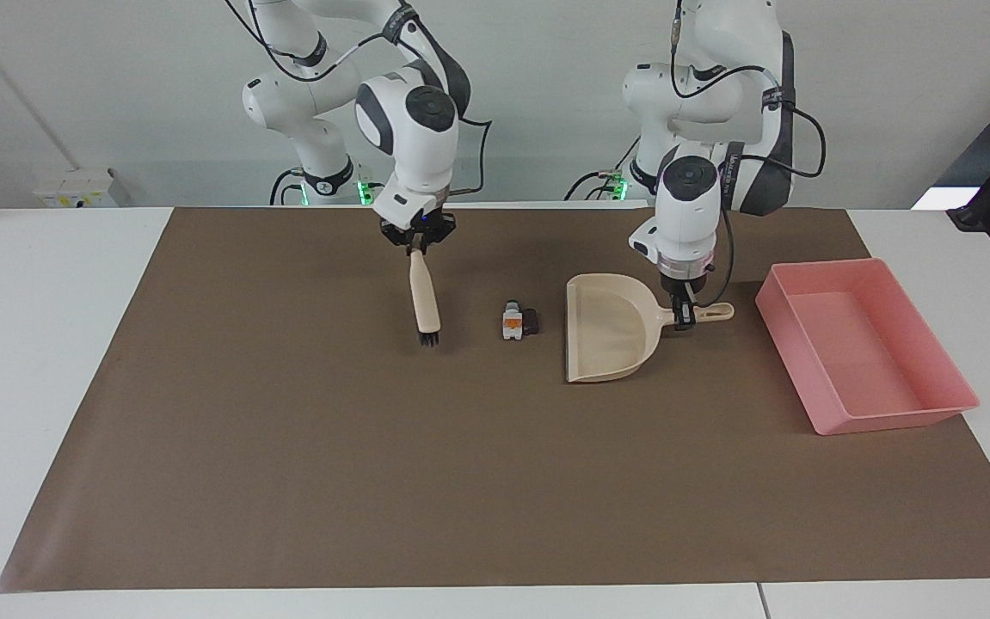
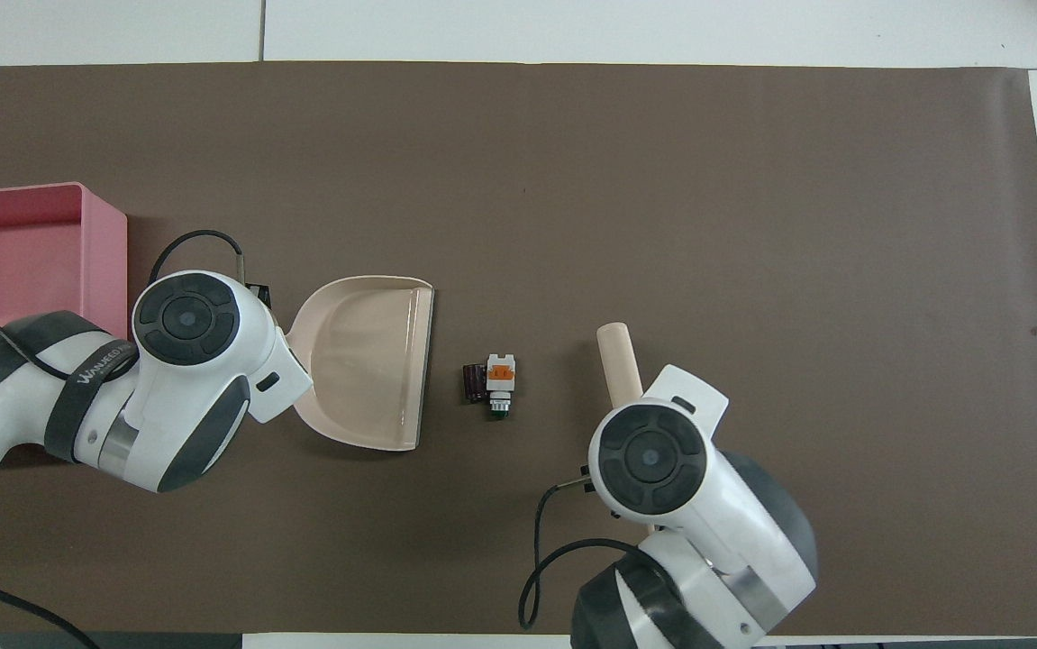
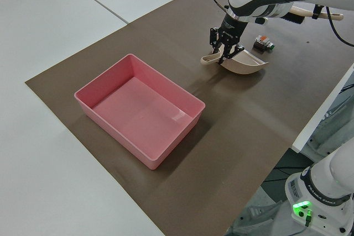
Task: Clean e-waste and dump in bin
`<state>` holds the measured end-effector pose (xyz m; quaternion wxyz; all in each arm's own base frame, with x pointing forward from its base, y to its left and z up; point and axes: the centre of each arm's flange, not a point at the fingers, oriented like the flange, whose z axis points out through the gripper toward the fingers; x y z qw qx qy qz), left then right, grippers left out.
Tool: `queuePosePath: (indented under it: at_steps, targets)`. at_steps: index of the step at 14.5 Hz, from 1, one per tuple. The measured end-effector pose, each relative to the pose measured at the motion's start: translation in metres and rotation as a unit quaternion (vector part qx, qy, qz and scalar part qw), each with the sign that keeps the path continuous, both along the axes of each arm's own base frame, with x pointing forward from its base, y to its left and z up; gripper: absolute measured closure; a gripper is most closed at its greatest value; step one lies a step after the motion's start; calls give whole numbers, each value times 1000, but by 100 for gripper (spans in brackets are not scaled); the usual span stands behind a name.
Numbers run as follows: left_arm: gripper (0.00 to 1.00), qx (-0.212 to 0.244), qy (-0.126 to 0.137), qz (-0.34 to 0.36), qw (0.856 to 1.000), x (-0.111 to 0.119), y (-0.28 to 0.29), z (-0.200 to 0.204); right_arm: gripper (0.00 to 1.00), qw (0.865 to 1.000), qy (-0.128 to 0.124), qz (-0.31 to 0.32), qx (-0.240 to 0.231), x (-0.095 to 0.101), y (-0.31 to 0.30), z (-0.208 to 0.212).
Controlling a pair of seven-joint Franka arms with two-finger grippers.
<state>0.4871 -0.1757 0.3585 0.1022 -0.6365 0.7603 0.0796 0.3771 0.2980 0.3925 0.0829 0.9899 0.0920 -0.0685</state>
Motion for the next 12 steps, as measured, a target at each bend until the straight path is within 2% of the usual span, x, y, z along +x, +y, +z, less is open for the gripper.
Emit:
queuePosePath:
  at_steps: [2, 6, 12]
  targets:
    - [67, 8, 1, 3, 1000, -6, -4, -7, 75, 1000, -6, 8, 3, -8, 17, -8]
    - [67, 14, -1, 3, 1000, -8, -3, -10, 75, 1000, -15, 23, 14, -4, 37, -24]
    - [67, 20, -1, -5, 1000, -12, -5, -15, 75, 999, -7, 39, 26, 11, 89, -38]
